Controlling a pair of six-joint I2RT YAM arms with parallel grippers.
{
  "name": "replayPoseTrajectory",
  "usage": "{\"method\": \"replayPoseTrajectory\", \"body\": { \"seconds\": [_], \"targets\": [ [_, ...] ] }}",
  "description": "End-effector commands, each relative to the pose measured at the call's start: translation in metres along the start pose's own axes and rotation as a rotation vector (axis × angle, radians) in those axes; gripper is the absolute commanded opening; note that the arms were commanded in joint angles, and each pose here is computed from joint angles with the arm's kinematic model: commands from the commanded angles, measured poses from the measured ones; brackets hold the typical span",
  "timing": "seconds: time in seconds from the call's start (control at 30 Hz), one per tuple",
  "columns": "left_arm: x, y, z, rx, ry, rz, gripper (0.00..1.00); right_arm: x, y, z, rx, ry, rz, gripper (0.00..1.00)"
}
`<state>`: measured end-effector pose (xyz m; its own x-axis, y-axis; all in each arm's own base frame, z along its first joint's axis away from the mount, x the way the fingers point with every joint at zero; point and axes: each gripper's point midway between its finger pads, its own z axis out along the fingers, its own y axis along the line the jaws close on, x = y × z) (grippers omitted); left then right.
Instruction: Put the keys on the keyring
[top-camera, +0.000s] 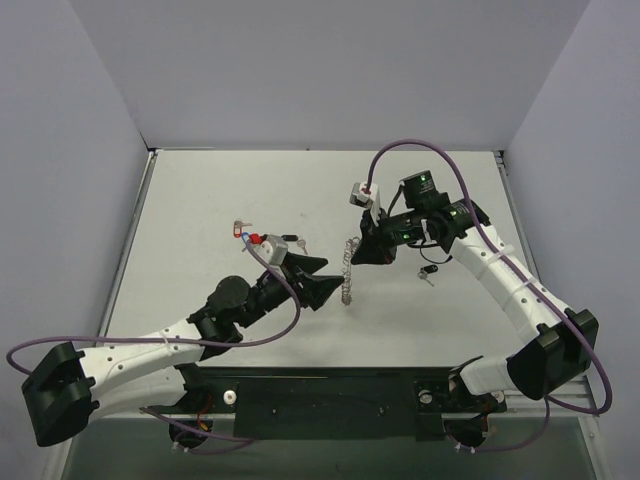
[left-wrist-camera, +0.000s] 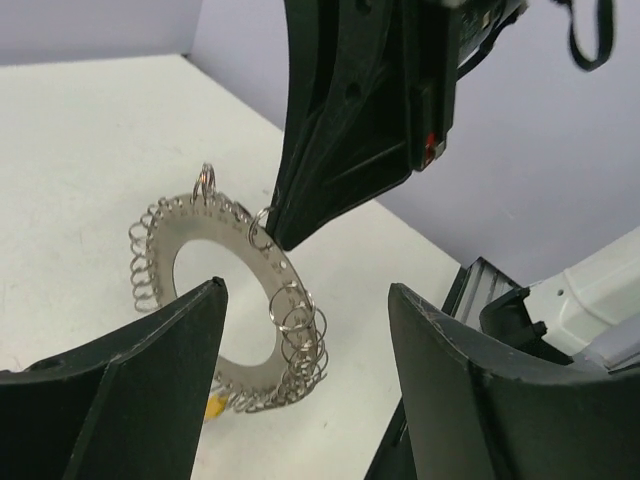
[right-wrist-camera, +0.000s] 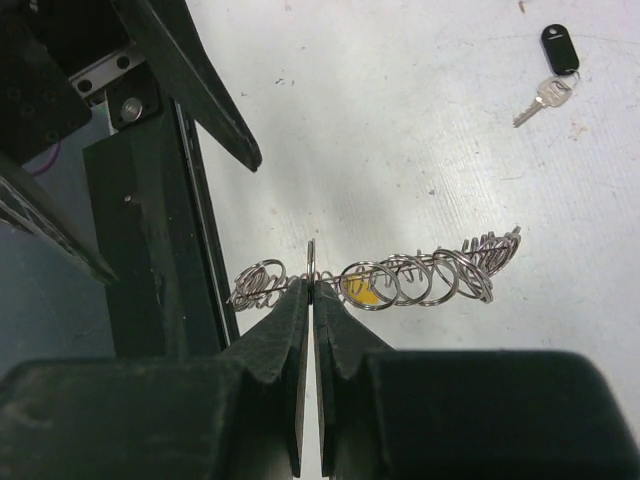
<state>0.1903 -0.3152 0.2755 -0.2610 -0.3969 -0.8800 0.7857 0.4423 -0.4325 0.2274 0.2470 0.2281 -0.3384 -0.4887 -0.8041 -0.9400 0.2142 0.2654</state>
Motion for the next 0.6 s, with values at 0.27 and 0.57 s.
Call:
{"method": "replayPoseTrajectory", "body": {
  "seconds": [0.27, 0.57],
  "targets": [
    [0.020, 0.017, 0.034, -0.203, 0.208, -0.070, 0.76, -0.017, -0.015, -0.010, 0.115, -0.081, 0.068, 0.00],
    [0.025, 0.033, 0.041, -0.306, 0.220, -0.077, 0.65, -0.020, -0.016, -0.011, 0.130, -0.098, 0.081, 0.00]
  ]
}}
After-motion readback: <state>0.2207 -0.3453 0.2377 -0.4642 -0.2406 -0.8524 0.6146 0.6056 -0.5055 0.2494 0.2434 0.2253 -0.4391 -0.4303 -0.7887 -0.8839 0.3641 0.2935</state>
